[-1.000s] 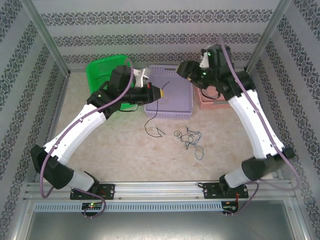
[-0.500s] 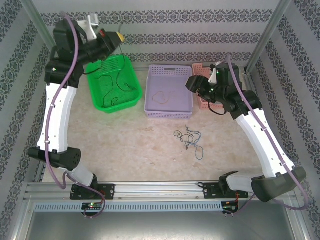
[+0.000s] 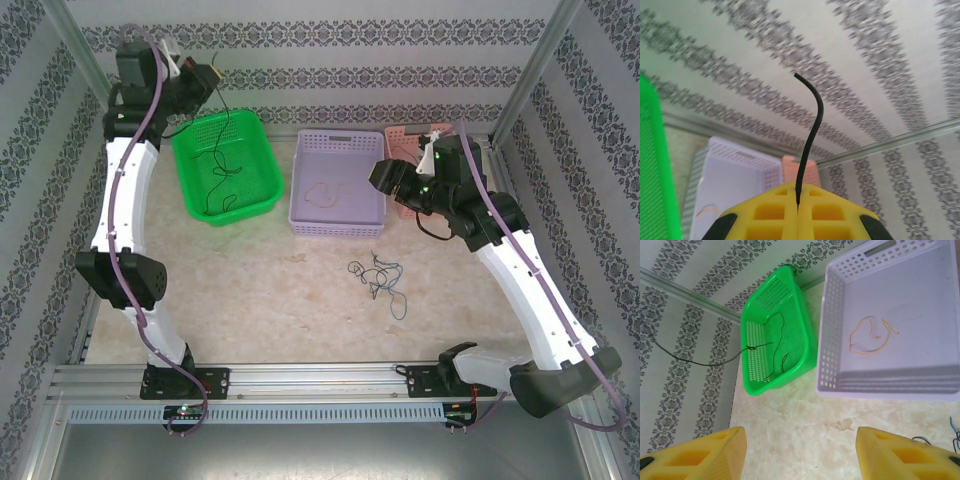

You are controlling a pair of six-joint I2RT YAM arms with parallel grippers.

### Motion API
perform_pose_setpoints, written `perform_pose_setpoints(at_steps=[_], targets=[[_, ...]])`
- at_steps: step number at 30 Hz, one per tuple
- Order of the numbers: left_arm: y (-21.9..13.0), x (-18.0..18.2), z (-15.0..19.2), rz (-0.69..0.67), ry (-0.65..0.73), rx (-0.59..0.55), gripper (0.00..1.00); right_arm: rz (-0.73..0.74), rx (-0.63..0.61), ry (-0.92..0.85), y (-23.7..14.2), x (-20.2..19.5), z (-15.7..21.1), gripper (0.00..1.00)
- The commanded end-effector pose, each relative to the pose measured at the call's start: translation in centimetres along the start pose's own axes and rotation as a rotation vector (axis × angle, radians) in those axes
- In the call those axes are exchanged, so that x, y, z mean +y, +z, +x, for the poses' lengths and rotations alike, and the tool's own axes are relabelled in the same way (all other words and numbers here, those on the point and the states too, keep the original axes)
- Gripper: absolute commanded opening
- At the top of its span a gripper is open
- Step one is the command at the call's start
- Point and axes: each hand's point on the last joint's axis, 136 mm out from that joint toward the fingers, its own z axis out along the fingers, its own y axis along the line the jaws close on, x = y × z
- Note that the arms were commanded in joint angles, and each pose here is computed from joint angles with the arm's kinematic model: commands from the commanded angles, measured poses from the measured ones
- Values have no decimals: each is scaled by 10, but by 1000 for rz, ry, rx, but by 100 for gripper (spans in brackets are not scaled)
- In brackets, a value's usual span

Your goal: Untangle the cables

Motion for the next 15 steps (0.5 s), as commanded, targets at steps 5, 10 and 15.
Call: perform_pose_setpoints(at_steps=[5, 10, 15], targets=[[47, 115, 11, -237, -83, 6, 0, 1, 17, 34, 2, -3, 14, 60], [90, 181, 19, -325, -153, 7, 0, 17, 23, 44, 3, -6, 21, 60], [135, 230, 22, -358, -215, 19, 0, 39, 16, 52, -3, -11, 25, 60]])
